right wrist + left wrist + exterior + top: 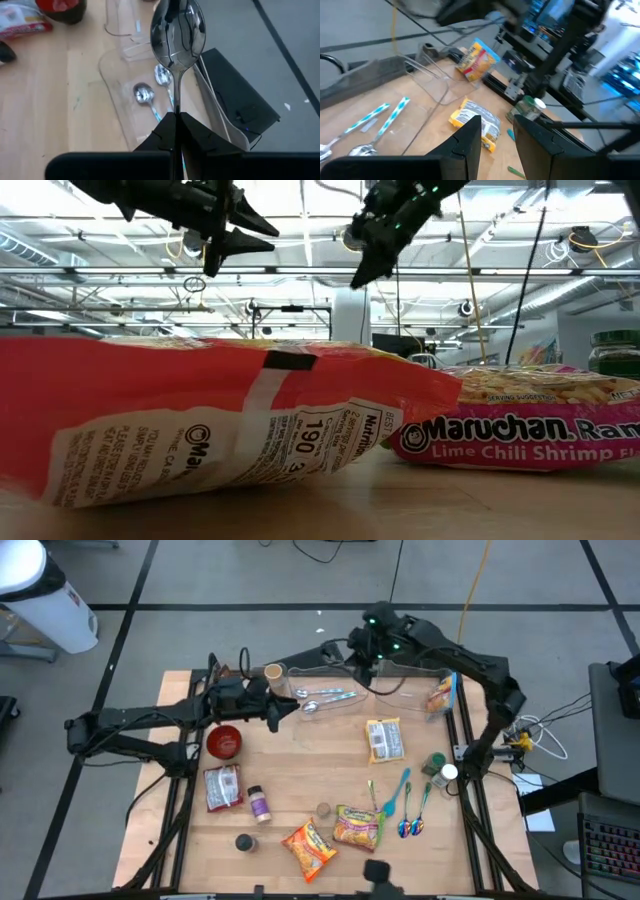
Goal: Pick & Place Food Item
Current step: Put the black spoon into the middle transparent bin
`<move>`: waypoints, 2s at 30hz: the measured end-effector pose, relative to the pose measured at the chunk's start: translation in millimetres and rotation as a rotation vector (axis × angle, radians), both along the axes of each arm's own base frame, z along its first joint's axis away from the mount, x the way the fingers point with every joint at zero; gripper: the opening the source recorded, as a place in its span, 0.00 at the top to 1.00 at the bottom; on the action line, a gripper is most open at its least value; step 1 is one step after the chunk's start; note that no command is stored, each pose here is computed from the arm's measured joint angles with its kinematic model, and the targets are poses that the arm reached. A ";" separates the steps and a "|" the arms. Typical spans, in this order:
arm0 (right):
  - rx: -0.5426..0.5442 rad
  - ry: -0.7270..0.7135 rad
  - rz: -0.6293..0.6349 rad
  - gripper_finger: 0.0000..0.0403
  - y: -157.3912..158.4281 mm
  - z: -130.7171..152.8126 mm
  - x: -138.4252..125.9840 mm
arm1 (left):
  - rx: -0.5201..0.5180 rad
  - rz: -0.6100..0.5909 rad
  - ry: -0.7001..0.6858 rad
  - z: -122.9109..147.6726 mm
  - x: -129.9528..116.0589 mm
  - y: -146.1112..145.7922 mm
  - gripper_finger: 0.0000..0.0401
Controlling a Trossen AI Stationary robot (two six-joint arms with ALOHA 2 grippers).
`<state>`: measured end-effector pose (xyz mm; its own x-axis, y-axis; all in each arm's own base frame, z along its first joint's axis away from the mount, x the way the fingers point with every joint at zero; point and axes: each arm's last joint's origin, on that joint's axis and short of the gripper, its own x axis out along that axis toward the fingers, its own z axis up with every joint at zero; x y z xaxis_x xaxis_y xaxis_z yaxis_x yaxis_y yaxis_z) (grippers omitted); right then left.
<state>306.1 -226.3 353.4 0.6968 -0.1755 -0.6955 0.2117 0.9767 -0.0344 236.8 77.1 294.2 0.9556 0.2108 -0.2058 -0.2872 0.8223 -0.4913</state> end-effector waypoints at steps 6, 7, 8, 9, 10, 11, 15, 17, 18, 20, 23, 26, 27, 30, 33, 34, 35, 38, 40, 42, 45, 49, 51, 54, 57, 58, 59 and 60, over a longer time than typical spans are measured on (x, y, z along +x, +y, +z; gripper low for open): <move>0.026 0.037 0.018 1.00 -15.3 -24.8 31.4 | -0.011 -0.143 -0.011 0.3 -5.3 11.6 0.70; 0.031 0.040 0.017 1.00 -17.5 -29.0 35.8 | -0.016 -0.166 -0.015 0.4 -6.4 13.5 0.70; 0.036 0.040 0.013 1.00 -20.1 -33.4 39.7 | -0.023 -0.186 -0.018 0.4 -7.5 15.4 0.70; 0.042 0.041 0.010 1.00 -22.4 -38.2 43.2 | -0.030 -0.206 -0.021 0.5 -8.6 17.1 0.70; 0.050 0.041 0.004 1.00 -24.2 -43.0 46.4 | -0.038 -0.226 -0.024 0.5 -9.5 18.4 0.70; 0.057 0.041 -0.003 1.00 -26.1 -47.5 49.3 | -0.045 -0.246 -0.027 0.6 -10.3 19.5 0.70; 0.078 0.050 -0.015 1.00 -30.1 -61.1 56.9 | -0.065 -0.310 -0.033 0.5 -12.5 21.6 0.70; 0.084 0.058 -0.010 1.00 -30.3 -68.0 61.7 | -0.067 -0.317 -0.034 0.6 -12.9 22.1 0.70; 0.093 0.070 -0.008 1.00 -30.2 -71.8 62.9 | -0.066 -0.316 -0.034 0.5 -13.0 22.3 0.70; 0.107 0.090 0.000 1.00 -29.1 -80.7 67.3 | -0.061 -0.317 -0.033 0.5 -13.0 22.3 0.70; 0.115 0.115 0.012 1.00 -28.1 -89.6 71.2 | -0.036 -0.316 -0.031 0.5 -13.0 22.4 0.70; 0.113 0.128 0.030 1.00 -27.1 -99.3 77.2 | -0.024 -0.313 -0.030 0.5 -13.2 23.1 0.70; 0.118 0.143 0.035 1.00 -27.1 -103.4 77.8 | -0.019 -0.313 -0.030 0.5 -13.2 23.2 0.70; 0.117 0.163 0.054 1.00 -28.0 -113.7 81.2 | -0.013 -0.294 -0.027 0.4 -13.2 23.7 0.70; 0.117 0.185 0.072 1.00 -28.6 -121.4 82.7 | -0.008 -0.270 -0.024 0.3 -13.2 24.6 0.70; 0.115 0.187 0.076 1.00 -29.1 -124.3 84.0 | -0.003 -0.264 -0.023 0.3 -13.2 24.8 0.70; 0.116 0.191 0.078 1.00 -29.4 -126.6 84.5 | 0.002 -0.262 -0.022 0.3 -13.2 24.8 0.70; 0.124 0.211 0.083 1.00 -30.1 -136.4 87.2 | 0.009 -0.254 -0.020 0.2 -13.1 25.0 0.70; 0.130 0.225 0.091 1.00 -30.4 -143.6 89.0 | 0.012 -0.237 -0.018 0.2 -13.2 25.6 0.70; 0.142 0.240 0.091 1.00 -30.7 -151.1 90.5 | 0.013 -0.230 -0.018 0.2 -13.2 25.9 0.70; 0.148 0.256 0.085 1.00 -31.1 -160.3 93.2 | 0.013 -0.230 -0.017 0.2 -13.2 25.9 0.70; 0.127 0.300 0.066 1.00 -29.0 -169.9 96.3 | 0.012 -0.228 -0.017 0.1 -13.3 26.1 0.70; 0.121 0.310 0.071 1.00 -25.8 -174.8 100.1 | 0.006 -0.228 -0.017 0.1 -13.3 26.0 0.70; 0.120 0.328 0.087 1.00 -20.2 -180.8 104.2 | 0.004 -0.228 -0.018 0.1 -13.3 26.0 0.70; 0.113 0.326 0.102 1.00 -15.2 -182.9 108.6 | 0.002 -0.227 -0.018 0.1 -13.3 26.0 0.70; 0.111 0.325 0.107 1.00 -13.7 -182.8 109.7 | 0.002 -0.227 -0.018 0.1 -13.3 26.0 0.70; 0.108 0.322 0.109 1.00 -12.7 -182.7 110.6 | 0.002 -0.227 -0.018 0.1 -13.3 26.0 0.70; 0.102 0.315 0.110 1.00 -12.7 -182.3 111.5 | 0.002 -0.227 -0.017 0.0 -13.3 26.0 0.70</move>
<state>417.6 -239.0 171.1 0.4558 -0.0298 -0.8896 0.0999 0.9948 0.0179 223.4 103.1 294.2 0.9820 -0.0099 -0.1888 -0.0860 0.8658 -0.4930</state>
